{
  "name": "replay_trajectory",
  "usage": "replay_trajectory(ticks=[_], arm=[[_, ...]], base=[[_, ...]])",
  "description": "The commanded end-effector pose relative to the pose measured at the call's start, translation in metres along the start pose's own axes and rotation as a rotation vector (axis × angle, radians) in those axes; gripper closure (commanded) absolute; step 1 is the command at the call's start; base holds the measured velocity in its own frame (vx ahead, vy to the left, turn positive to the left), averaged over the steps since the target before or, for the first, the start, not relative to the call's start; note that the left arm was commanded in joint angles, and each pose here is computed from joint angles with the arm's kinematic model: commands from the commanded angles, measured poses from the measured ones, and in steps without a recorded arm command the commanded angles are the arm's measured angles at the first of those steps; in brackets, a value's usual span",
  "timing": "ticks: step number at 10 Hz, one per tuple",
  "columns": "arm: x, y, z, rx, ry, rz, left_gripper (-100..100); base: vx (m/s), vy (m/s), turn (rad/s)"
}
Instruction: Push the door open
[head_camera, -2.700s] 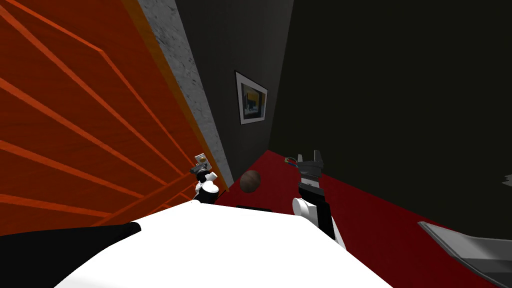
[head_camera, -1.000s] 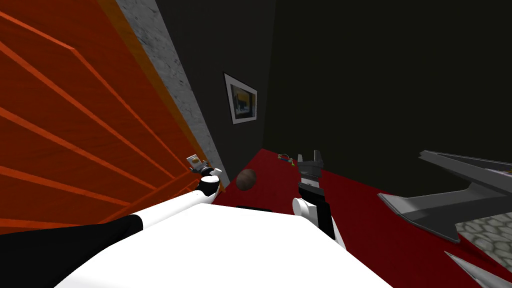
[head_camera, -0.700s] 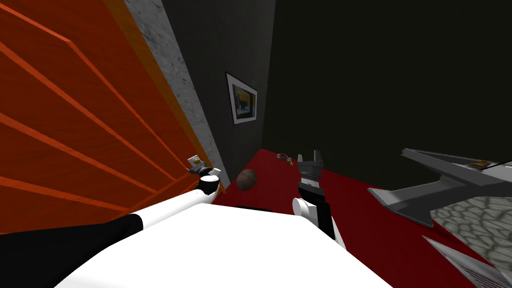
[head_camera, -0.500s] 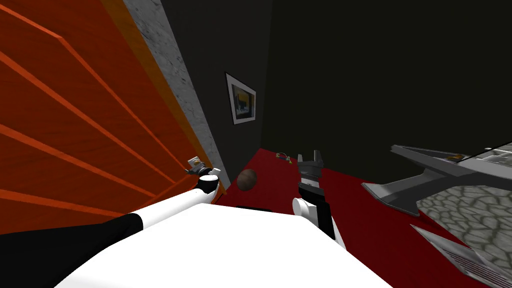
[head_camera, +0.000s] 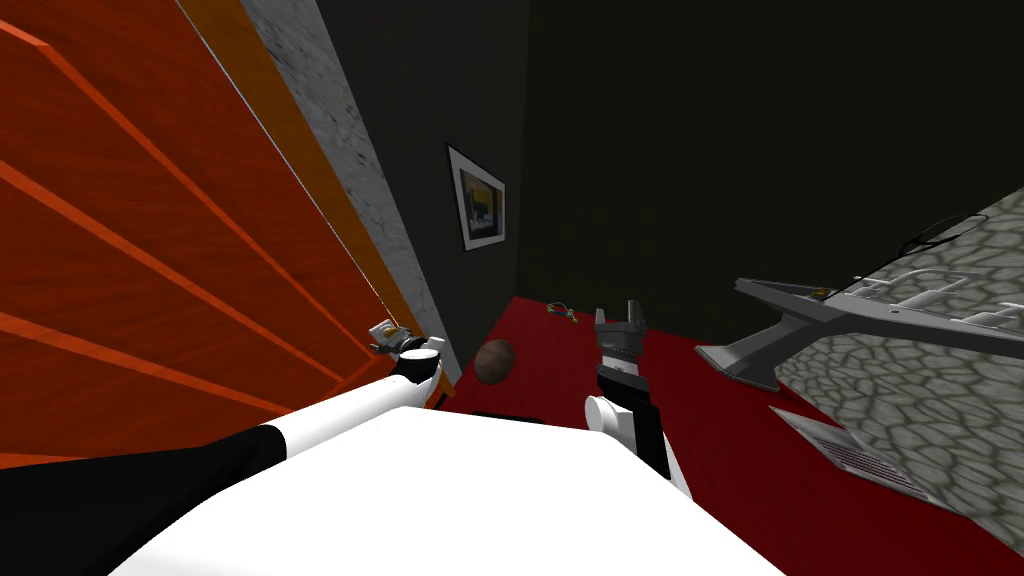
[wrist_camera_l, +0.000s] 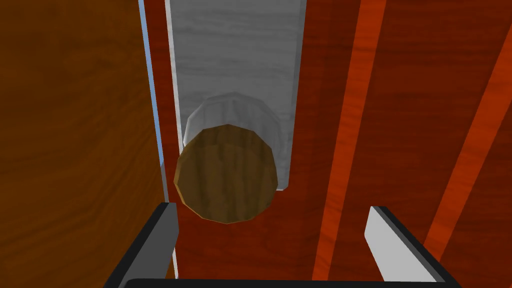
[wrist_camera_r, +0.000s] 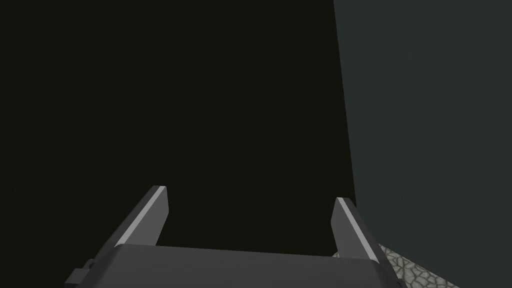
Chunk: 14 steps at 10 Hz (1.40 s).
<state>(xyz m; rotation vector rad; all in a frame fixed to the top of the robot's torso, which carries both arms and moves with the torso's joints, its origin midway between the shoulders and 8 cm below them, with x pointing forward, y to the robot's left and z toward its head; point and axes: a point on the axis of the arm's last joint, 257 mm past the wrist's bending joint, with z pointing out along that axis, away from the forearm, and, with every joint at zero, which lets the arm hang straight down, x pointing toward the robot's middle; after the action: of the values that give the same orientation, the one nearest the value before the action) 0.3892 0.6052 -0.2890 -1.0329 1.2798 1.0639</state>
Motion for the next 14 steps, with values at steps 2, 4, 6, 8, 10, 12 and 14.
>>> replay_trajectory(ticks=[2, 4, 6, 8, 10, 12, 14], arm=[[0.005, -0.001, -0.0078, -0.008, 0.012, 0.002, -100], [0.005, -0.001, -0.0078, -0.008, 0.012, 0.002, 100], [0.005, -0.001, -0.0078, -0.008, 0.012, 0.002, 100], [0.005, -0.001, -0.0078, -0.008, 0.012, 0.002, 100], [-0.008, 0.015, 0.0076, -0.063, -0.013, -0.001, -100], [-0.007, 0.014, 0.0004, -0.078, -0.005, -0.003, -100], [0.005, 0.004, -0.0207, -0.067, 0.026, -0.001, -100]], base=[[0.001, 0.123, -0.101], [0.003, -0.029, 0.007], [0.002, -0.017, 0.02], [0.003, 0.006, -0.007], [-0.039, -0.129, 0.0], [0.008, -0.215, -0.018], [0.006, -0.166, -0.034]])
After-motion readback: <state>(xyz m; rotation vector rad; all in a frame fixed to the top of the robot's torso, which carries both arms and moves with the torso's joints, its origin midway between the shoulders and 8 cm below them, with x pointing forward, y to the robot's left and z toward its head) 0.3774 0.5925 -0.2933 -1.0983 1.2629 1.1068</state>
